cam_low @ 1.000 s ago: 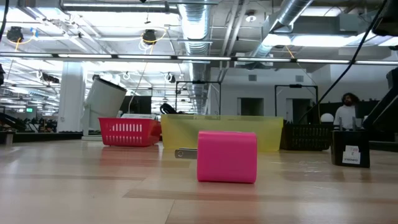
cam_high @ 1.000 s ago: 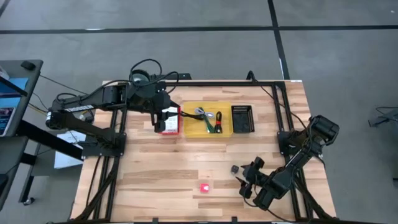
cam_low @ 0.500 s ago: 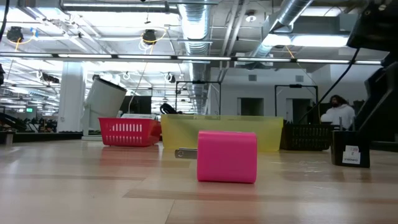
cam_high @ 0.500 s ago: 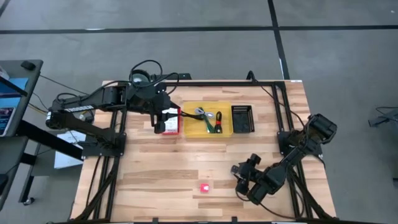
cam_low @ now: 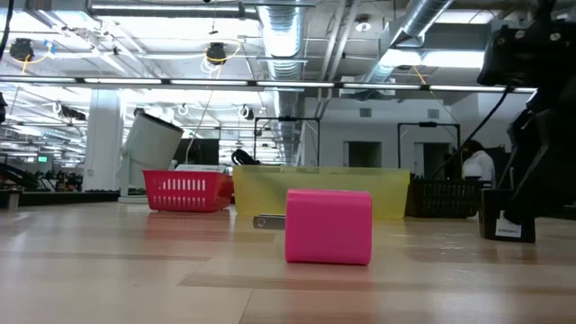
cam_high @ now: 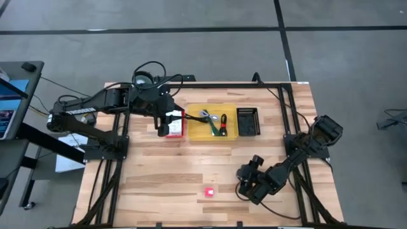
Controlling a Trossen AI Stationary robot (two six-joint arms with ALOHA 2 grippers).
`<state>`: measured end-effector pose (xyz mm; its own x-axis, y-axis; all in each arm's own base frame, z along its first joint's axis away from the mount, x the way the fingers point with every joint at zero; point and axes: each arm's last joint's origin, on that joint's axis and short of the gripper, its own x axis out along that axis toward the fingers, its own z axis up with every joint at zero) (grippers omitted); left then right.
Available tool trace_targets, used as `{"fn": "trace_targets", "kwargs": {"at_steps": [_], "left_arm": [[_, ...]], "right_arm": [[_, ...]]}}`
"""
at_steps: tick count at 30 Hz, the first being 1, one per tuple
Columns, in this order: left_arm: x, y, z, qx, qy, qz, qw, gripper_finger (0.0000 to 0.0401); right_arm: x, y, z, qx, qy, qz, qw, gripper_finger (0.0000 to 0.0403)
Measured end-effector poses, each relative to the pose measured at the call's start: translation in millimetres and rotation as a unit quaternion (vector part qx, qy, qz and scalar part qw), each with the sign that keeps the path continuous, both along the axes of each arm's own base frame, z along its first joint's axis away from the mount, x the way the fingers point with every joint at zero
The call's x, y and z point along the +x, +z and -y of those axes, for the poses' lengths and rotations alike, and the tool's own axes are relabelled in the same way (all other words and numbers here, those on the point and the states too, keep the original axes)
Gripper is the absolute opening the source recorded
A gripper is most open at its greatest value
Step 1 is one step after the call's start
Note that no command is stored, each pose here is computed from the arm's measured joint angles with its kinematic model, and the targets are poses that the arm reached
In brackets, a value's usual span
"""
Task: Pick and place items into bin
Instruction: Put the black charger adapter into the black bin
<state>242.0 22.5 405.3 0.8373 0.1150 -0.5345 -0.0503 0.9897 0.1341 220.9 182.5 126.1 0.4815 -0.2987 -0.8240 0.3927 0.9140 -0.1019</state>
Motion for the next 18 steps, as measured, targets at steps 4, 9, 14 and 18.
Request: {"fn": "trace_targets", "kwargs": {"at_steps": [4,9,14,18], "left_arm": [[-0.1,-0.2,0.0,0.000,0.000,-0.001,1.000,0.0126],[-0.9,-1.5,0.1,-0.001,0.000,-0.009,1.000,0.0126],[-1.1,-1.7,0.1,-0.001,0.000,-0.010,1.000,0.0126],[-1.1,-1.8,0.1,-0.001,0.000,-0.011,1.000,0.0126]], "right_arm": [[1.7,-0.1,2.2,0.002,-0.003,-0.003,1.000,0.0264],[1.7,-0.1,2.2,0.002,-0.004,-0.003,1.000,0.0257],[1.8,-0.1,2.2,0.002,-0.004,-0.003,1.000,0.0229],[2.0,-0.1,2.1,0.003,-0.004,-0.002,1.000,0.0194]]}}
